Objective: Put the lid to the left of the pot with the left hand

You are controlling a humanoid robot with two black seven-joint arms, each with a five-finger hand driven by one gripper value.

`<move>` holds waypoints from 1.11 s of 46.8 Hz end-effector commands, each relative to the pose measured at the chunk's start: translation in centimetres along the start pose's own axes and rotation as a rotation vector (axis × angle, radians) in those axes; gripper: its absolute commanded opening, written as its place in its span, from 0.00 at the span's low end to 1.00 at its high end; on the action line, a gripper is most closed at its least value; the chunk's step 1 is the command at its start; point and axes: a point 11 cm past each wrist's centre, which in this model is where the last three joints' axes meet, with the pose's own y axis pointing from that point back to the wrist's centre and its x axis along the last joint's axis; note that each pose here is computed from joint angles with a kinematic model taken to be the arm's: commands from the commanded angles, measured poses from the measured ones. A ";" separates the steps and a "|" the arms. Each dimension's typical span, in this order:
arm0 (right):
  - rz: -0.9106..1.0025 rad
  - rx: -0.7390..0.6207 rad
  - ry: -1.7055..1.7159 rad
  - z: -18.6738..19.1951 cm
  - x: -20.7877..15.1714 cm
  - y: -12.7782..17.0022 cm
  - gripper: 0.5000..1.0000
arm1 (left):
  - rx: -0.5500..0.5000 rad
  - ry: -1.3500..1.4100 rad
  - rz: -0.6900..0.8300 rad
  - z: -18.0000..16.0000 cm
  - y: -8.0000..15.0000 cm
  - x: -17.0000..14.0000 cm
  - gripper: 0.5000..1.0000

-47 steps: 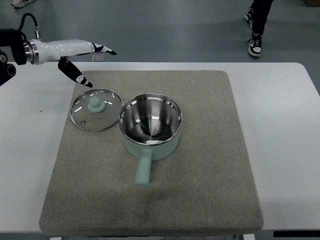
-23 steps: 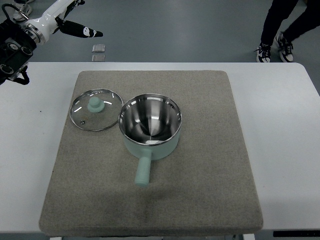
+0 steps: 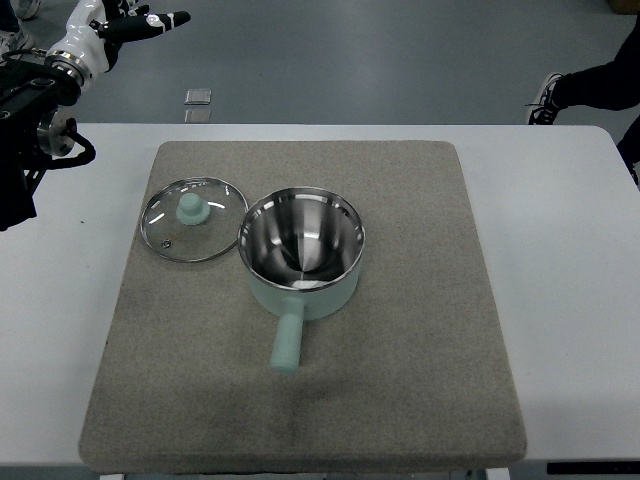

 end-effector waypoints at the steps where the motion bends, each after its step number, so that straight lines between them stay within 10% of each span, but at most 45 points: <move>1: 0.000 0.000 -0.001 0.0 0.0 0.0 0.85 | -0.016 0.110 0.008 -0.3 0.2 0.2 0.98; 52: 0.000 0.001 0.001 -0.1 0.0 0.0 0.85 | 0.013 0.711 0.097 -6.0 1.5 -2.0 0.99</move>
